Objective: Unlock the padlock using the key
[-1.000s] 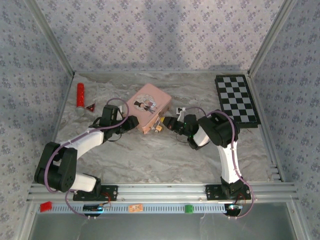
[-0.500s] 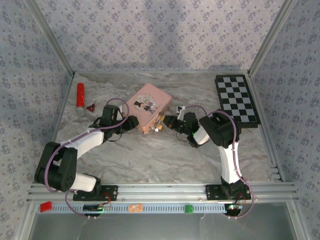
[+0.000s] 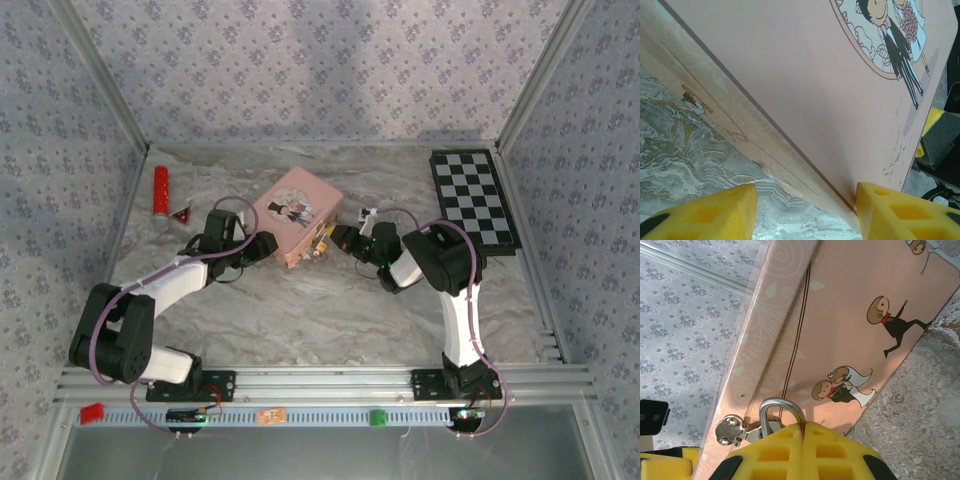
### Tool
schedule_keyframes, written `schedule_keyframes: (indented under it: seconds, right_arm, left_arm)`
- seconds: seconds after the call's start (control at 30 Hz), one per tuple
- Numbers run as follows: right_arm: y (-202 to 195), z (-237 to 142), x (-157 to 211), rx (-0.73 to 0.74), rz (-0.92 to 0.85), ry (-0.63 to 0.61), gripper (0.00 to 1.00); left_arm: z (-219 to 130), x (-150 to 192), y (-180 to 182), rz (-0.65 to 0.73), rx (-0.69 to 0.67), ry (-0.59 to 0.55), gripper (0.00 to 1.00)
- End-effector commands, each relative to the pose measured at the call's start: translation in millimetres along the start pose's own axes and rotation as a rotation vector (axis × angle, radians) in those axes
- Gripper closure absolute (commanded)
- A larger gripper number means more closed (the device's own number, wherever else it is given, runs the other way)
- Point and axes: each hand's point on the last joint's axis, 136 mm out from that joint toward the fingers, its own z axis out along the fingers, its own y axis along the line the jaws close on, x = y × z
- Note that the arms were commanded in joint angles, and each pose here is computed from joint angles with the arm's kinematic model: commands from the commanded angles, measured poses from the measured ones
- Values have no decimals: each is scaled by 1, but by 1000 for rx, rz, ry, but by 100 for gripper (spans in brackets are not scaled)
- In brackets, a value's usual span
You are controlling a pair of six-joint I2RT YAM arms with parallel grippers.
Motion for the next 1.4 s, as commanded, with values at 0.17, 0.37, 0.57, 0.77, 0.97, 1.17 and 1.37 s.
schedule_keyframes:
  seconds: [0.17, 0.37, 0.57, 0.77, 0.97, 1.17, 1.37]
  right_arm:
    - [31, -2, -34, -82, -20, -90, 97]
    - [29, -3, -37, -82, 0, -103, 97]
    - [28, -4, -39, -80, 6, -111, 98]
    - [29, -10, -45, -93, 12, -122, 98]
    - [25, -18, -46, -71, 0, -130, 98]
    - [21, -30, -47, -46, -11, -144, 98]
    - [18, -45, -49, -25, -19, -151, 98]
  left_arm:
    - [2, 2, 9, -9, -41, 17, 46]
    - [2, 3, 10, -11, -41, 17, 46]
    - [2, 3, 10, -12, -41, 17, 46]
    - [4, 3, 13, -16, -54, 19, 46]
    - [5, 4, 14, -21, -51, 19, 46]
    - [4, 2, 12, -17, -51, 16, 46]
    - [3, 2, 11, -13, -49, 14, 45]
